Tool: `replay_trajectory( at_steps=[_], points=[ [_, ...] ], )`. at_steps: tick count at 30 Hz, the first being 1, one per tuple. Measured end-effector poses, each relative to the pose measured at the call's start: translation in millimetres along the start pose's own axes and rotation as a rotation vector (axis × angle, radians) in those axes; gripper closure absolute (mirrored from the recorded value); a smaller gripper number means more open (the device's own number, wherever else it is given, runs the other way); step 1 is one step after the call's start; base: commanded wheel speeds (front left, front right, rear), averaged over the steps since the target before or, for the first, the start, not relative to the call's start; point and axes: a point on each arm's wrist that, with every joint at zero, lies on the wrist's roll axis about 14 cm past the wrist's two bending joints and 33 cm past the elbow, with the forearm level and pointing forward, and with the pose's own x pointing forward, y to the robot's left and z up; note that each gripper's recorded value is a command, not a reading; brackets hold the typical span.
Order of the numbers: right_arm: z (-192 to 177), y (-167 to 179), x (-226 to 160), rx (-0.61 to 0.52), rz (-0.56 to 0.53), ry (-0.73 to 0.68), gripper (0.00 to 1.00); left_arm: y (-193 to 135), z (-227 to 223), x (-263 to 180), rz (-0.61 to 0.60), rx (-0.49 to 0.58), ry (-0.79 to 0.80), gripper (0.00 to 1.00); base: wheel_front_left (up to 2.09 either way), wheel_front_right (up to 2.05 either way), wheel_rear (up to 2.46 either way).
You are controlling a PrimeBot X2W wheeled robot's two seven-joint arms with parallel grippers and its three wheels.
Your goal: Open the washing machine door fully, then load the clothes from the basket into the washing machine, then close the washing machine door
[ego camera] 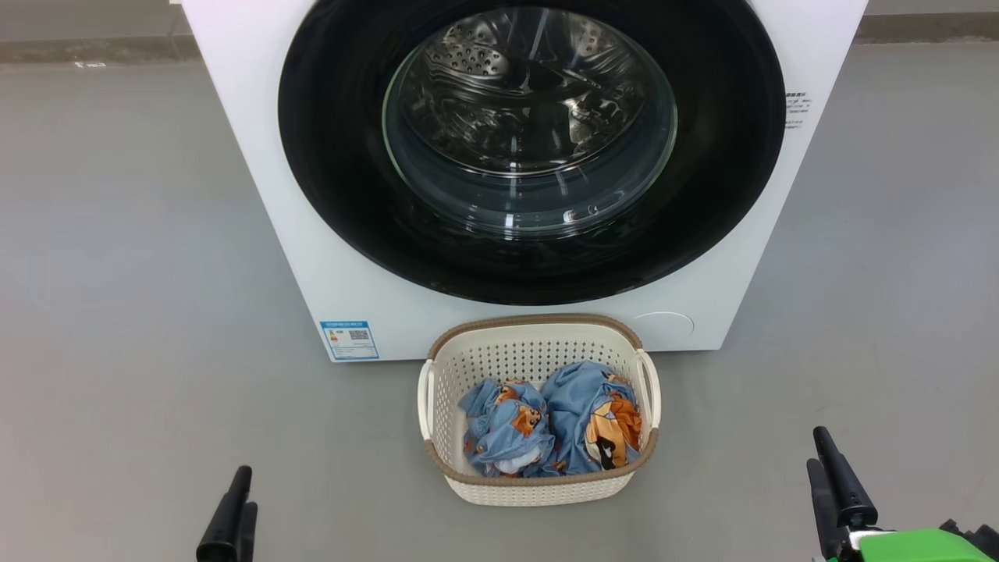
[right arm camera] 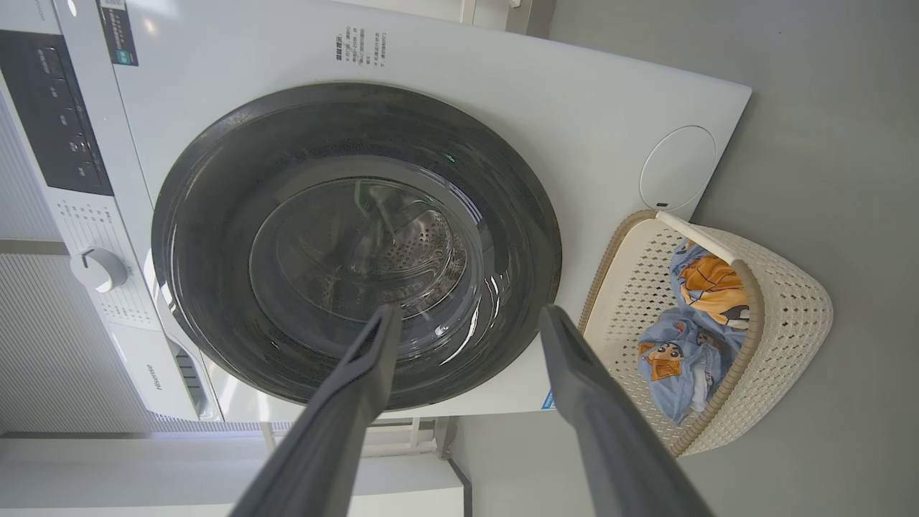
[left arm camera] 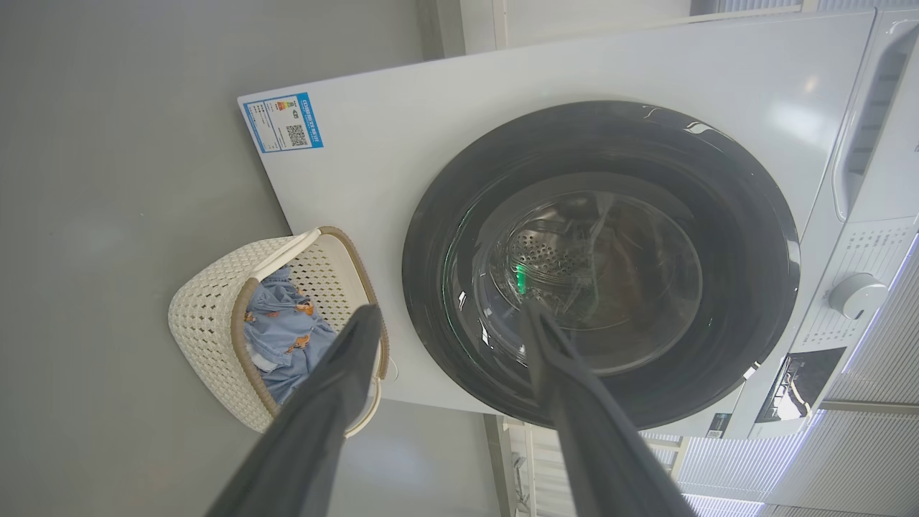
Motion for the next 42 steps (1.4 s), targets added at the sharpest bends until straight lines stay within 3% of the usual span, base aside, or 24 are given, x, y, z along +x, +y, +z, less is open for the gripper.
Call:
replay_trajectory(
  at_steps=[42],
  points=[
    [7.2,-2.6,-1.0,-0.538,-0.002,-0.007,0.0,-16.8,-5.2,-1.2,-0.05,0.569,-0.028,0.0,0.0,0.0,0.0]
  ],
)
